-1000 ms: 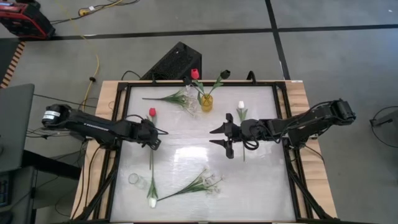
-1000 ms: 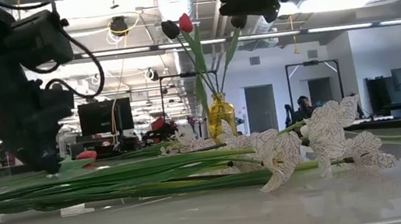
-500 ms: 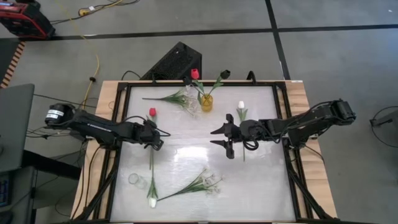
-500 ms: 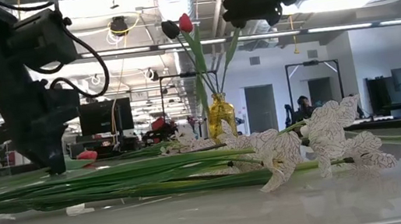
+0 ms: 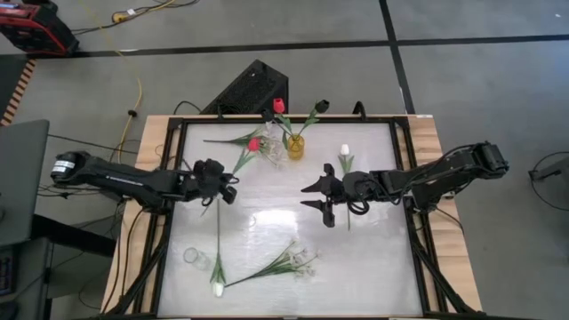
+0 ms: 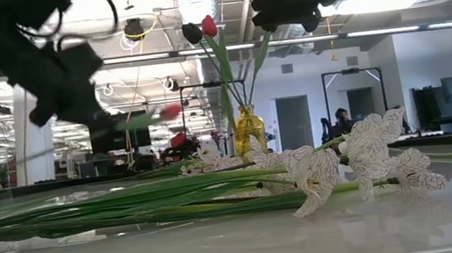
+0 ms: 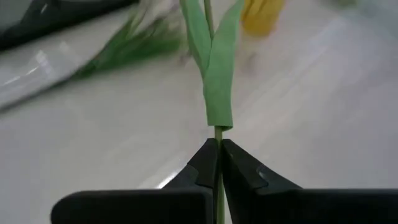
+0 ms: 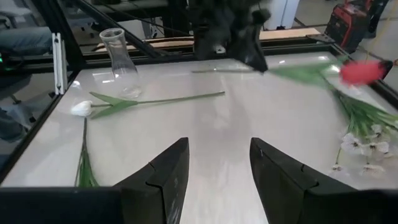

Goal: Sort flowers into vase by color
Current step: Put the red flower into the yellow vase

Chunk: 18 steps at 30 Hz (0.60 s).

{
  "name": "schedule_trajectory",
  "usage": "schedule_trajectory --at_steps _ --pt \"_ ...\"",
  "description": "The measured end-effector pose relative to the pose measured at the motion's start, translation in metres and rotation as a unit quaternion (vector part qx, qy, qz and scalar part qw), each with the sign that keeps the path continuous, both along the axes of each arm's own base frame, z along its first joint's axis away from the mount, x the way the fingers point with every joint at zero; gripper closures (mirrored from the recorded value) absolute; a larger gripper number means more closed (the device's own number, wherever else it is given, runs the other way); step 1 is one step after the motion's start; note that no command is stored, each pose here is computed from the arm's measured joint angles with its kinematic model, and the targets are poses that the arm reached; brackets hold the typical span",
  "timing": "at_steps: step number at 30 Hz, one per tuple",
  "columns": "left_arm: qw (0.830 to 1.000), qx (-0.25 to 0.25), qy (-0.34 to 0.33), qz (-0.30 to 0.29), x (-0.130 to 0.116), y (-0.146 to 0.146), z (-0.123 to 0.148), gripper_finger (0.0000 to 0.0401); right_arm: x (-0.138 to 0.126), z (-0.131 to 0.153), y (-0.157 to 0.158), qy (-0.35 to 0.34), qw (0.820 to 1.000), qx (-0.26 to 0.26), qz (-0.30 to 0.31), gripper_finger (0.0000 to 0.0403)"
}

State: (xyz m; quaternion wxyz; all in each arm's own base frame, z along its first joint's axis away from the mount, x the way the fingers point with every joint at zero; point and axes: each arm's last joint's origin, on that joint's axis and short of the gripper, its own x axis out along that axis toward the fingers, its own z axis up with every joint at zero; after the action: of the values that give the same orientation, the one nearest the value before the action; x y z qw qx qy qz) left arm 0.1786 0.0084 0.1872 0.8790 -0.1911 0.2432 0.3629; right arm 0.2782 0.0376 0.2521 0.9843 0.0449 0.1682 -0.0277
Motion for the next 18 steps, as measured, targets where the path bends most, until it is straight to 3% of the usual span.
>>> schedule_trajectory --at_steps 4,7,9,13,15,18 --pt "0.996 0.005 -0.055 -0.075 -0.007 -0.005 0.021 0.04 -0.001 0.0 0.006 -0.001 1.0 0.013 0.006 0.0207" --pt "0.981 0.012 -0.097 -0.168 -0.01 -0.014 0.033 0.0401 0.0 0.0 0.012 -0.005 1.0 0.014 0.017 0.0207" --pt "0.96 0.025 -0.136 -0.245 -0.01 -0.023 0.038 0.0401 0.004 -0.002 0.017 -0.021 0.999 0.016 0.023 0.0207" --pt "0.892 0.049 -0.251 -0.372 -0.01 -0.042 0.042 0.0401 0.023 -0.013 0.029 -0.067 0.997 0.01 0.042 0.0207" --pt "0.866 0.061 -0.305 -0.392 -0.011 -0.047 0.042 0.0401 0.034 -0.024 0.034 -0.095 0.994 0.007 0.048 0.0207" --pt "0.848 0.068 -0.349 -0.393 -0.01 -0.05 0.044 0.0401 0.049 -0.036 0.039 -0.141 0.989 -0.001 0.051 0.0207"
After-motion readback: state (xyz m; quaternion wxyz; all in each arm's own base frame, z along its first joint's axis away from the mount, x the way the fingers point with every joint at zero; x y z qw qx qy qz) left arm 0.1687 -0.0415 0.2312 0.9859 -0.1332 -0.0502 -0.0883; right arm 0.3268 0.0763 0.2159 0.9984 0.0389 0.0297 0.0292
